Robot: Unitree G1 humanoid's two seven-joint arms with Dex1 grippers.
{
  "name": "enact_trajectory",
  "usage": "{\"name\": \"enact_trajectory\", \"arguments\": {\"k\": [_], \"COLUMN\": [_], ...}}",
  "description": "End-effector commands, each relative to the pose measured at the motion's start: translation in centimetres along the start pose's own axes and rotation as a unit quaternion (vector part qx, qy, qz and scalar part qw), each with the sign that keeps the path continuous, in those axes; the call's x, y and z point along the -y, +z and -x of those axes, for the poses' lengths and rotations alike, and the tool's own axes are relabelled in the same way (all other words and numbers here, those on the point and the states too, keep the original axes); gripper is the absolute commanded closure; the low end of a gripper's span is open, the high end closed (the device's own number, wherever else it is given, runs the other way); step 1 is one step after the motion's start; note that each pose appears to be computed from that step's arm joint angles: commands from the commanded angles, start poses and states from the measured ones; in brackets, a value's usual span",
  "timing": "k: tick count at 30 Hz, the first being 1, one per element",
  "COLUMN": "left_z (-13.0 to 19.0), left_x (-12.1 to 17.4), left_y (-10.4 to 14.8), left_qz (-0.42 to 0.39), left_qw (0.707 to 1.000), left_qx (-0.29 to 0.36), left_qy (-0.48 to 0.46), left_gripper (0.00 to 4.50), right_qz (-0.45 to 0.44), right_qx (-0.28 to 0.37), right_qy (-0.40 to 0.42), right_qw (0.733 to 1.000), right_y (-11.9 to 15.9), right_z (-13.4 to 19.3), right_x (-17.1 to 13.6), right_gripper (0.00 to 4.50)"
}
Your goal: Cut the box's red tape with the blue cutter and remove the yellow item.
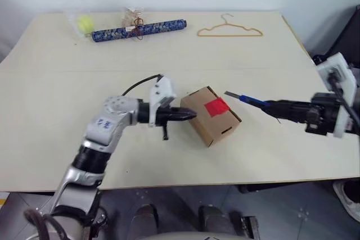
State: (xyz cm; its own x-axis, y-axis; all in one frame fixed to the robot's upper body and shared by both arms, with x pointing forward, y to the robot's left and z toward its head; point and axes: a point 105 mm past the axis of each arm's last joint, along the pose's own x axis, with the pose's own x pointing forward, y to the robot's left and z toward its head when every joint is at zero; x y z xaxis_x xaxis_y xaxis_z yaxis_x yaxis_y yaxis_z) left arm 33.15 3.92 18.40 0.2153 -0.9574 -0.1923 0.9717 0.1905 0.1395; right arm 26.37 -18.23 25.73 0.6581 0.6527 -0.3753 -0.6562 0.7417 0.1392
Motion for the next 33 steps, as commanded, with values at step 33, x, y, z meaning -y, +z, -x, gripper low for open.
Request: {"name": "enact_trajectory", "arguments": {"k": [33], "left_z": [-3.8], "left_x": [-1.3], "left_y": [-1.7], "left_qz": [0.047], "left_qw": [0.994], "left_qx": [-0.051], "left_qy": [0.088], "left_gripper": [4.5], "right_qz": [0.028], "right_qx": [-0.056], "right_qy": [-0.084], "right_qw": [0.994], "right_y": [0.6], "right_z": [-6.3], "right_x": [1.8], "right_gripper": [4.43]}}
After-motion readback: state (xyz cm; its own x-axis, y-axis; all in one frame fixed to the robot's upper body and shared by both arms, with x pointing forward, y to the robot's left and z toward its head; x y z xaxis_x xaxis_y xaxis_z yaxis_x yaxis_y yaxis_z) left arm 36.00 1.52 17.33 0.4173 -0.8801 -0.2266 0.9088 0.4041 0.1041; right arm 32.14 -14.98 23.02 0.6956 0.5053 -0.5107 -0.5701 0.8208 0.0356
